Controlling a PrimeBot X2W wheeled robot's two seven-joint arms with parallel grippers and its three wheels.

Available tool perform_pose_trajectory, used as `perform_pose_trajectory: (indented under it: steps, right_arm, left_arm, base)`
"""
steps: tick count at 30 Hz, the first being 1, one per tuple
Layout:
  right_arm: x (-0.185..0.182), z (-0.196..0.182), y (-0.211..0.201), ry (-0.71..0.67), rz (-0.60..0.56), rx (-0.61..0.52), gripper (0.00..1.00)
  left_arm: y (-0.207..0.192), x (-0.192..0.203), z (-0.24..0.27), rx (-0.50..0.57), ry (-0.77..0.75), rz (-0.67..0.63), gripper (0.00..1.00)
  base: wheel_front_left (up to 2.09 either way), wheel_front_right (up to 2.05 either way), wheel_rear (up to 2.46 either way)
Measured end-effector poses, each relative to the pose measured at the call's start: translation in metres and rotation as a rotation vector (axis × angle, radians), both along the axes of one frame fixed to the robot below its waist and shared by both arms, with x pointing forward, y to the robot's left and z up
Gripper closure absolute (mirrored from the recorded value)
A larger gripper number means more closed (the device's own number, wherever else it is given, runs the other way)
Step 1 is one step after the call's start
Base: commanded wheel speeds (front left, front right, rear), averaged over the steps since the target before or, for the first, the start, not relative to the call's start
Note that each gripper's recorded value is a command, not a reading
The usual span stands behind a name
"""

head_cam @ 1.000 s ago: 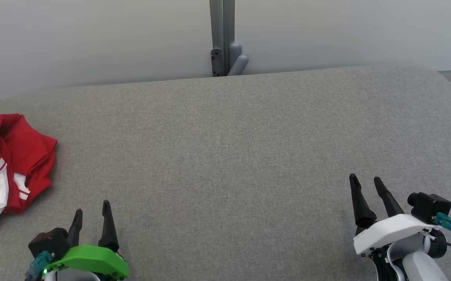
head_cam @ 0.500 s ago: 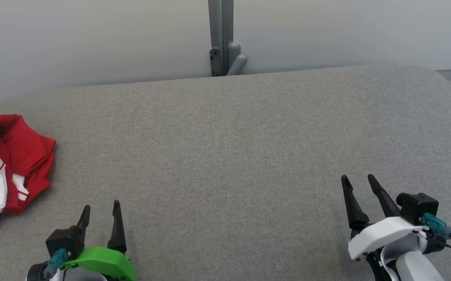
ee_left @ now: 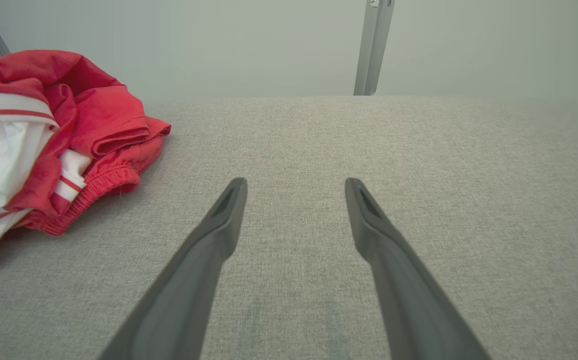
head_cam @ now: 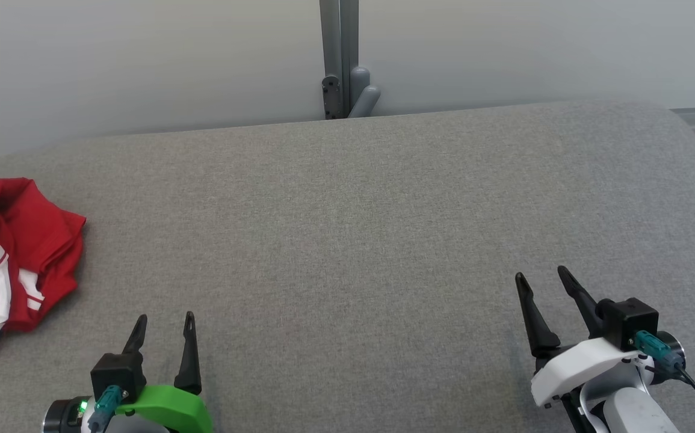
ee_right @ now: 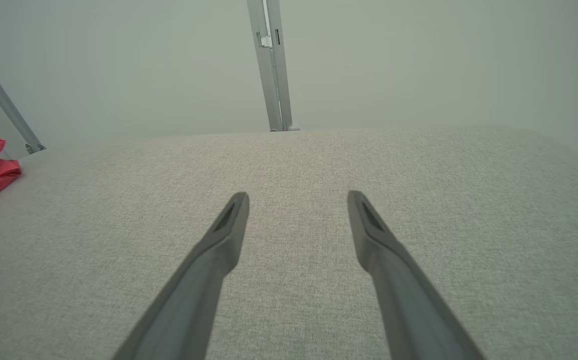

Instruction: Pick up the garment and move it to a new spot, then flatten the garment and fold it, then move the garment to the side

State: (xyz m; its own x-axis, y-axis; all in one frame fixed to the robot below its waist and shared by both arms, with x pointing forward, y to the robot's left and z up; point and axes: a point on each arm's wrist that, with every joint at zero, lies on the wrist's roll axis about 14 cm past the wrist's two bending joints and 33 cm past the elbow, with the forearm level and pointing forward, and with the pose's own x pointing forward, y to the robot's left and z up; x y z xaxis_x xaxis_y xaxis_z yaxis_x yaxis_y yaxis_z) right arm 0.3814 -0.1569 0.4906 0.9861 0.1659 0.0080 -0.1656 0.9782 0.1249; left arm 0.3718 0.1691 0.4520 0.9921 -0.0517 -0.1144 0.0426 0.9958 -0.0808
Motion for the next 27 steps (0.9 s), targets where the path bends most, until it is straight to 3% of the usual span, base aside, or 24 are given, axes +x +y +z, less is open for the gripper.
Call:
perform_pose_trajectory:
  steps: [17,27]
  right_arm:
    - [-0.0003,-0.0012,-0.0020,-0.025,0.007,-0.112,0.00]
    - [0.0022,-0.0013,-0.0039,-0.024,-0.002,-0.110,0.00]
  left_arm:
    - [-0.0004,-0.0009,-0.0044,0.106,-0.007,-0.023,0.00]
    - [0.0004,-0.0014,-0.0055,0.101,-0.004,-0.015,0.00]
  base:
    - [0.00,0.00,0.00]
    - [0.00,0.00,0.00]
